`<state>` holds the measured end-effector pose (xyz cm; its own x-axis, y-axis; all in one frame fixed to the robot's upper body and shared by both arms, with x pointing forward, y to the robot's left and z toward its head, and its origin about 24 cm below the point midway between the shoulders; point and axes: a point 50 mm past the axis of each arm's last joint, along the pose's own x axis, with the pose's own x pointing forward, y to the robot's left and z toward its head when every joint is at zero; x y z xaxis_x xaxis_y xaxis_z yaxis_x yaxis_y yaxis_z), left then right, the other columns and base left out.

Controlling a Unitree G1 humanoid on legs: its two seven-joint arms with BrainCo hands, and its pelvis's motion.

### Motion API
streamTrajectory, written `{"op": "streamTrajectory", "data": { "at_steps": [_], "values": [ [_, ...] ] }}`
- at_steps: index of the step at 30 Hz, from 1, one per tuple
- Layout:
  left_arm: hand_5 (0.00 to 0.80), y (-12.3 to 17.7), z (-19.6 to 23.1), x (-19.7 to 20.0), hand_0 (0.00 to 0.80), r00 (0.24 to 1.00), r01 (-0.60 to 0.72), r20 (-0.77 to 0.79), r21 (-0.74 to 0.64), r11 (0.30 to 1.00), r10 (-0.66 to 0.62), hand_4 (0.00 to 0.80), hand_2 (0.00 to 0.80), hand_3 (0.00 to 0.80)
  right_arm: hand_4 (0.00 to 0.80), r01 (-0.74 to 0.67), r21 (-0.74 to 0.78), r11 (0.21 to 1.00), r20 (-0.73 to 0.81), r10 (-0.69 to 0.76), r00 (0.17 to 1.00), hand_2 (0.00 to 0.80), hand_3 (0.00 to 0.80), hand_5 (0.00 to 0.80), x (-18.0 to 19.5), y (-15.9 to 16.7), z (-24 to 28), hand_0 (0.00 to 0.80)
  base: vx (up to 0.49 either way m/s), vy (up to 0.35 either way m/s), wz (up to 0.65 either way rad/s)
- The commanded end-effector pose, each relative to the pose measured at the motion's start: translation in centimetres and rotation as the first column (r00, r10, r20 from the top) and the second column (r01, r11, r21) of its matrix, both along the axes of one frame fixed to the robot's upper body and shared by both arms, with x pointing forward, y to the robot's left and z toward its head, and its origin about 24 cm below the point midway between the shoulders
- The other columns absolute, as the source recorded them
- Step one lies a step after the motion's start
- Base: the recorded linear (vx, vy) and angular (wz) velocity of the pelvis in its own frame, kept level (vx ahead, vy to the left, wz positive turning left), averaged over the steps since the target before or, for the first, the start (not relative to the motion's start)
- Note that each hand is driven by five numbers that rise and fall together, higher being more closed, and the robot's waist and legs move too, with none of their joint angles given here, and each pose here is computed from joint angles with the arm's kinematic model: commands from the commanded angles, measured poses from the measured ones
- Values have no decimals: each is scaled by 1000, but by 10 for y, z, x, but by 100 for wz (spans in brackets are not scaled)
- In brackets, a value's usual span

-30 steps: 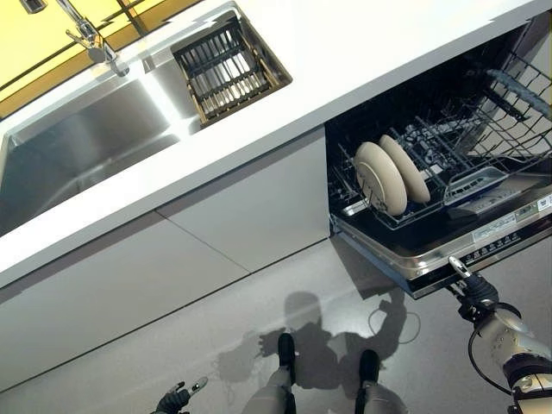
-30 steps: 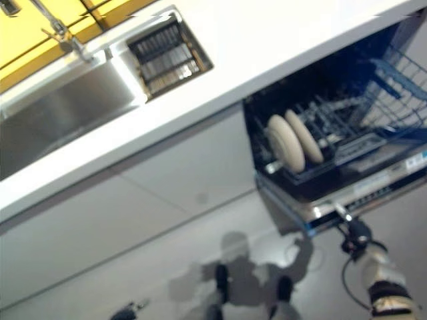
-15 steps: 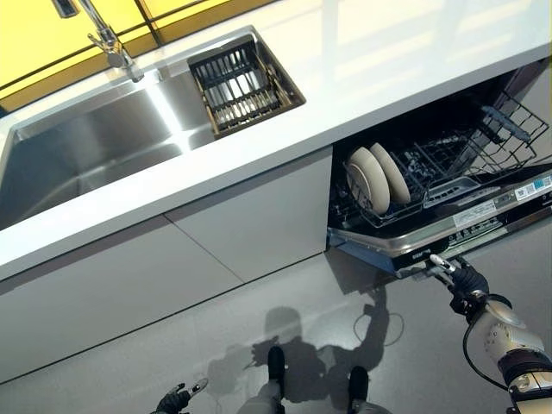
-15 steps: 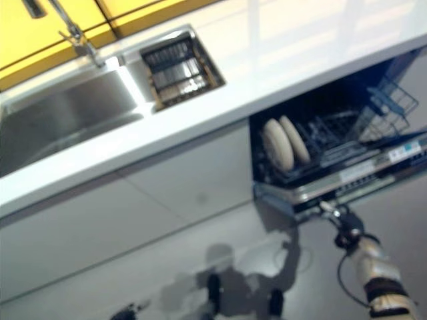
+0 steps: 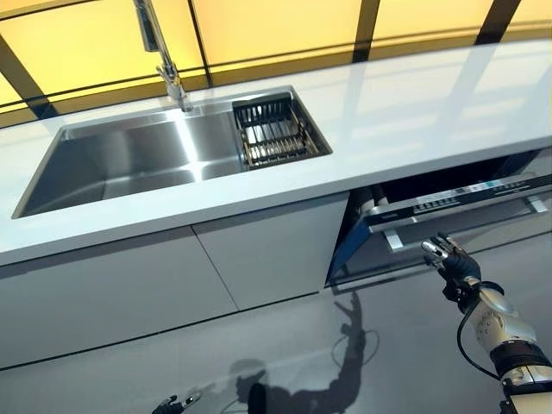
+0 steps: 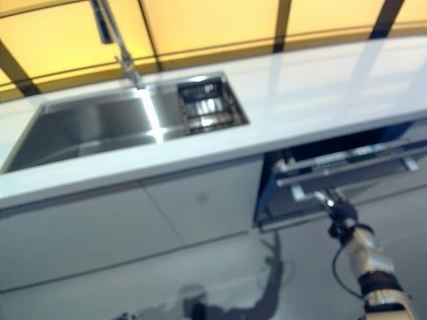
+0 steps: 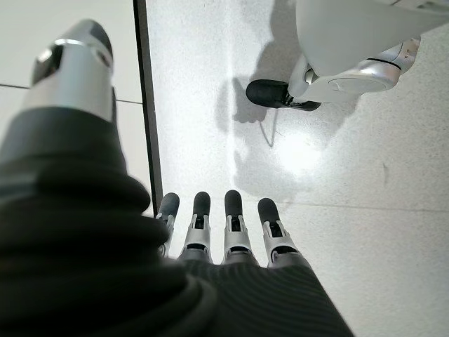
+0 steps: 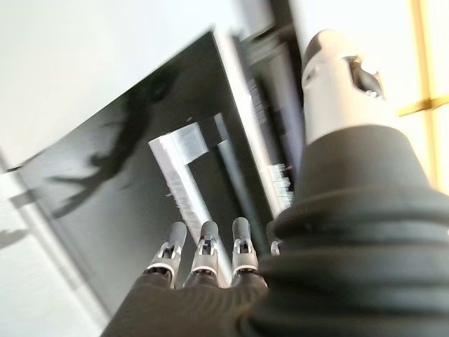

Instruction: Take plates into dishwasher

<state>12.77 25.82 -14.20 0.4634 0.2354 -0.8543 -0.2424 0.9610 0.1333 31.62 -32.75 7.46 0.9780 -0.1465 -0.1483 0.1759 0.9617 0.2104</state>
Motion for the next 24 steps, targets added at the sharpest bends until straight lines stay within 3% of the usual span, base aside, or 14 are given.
{"op": "streamTrajectory", "data": {
  "at_steps": [1,6,11,17,24],
  "values": [
    [0,12,2,0,0,999,39,-33,65,997,-37,0,0,0,0,-12,-94,995,87,20,996,0,0,0,10,-1,28,0,45,19,-3],
    [0,13,0,-8,0,998,21,-53,64,998,-17,0,0,0,0,-23,-234,972,-167,-16,986,0,0,0,-8,-11,-8,0,50,18,-9],
    [0,16,0,-10,0,998,-13,-53,62,998,16,0,0,0,0,-72,-307,949,-325,-34,945,0,0,0,-20,-6,-35,0,-6,26,-2],
    [0,14,-2,-15,0,996,-78,-49,59,995,81,0,0,0,0,-87,-248,965,-420,-26,907,0,0,0,-44,20,-75,0,-8,54,0],
    [0,2,-7,-19,0,987,-148,-56,36,988,149,0,0,0,0,-210,-120,970,-492,126,862,0,0,0,-75,73,-119,0,4,77,0]
  ]
}}
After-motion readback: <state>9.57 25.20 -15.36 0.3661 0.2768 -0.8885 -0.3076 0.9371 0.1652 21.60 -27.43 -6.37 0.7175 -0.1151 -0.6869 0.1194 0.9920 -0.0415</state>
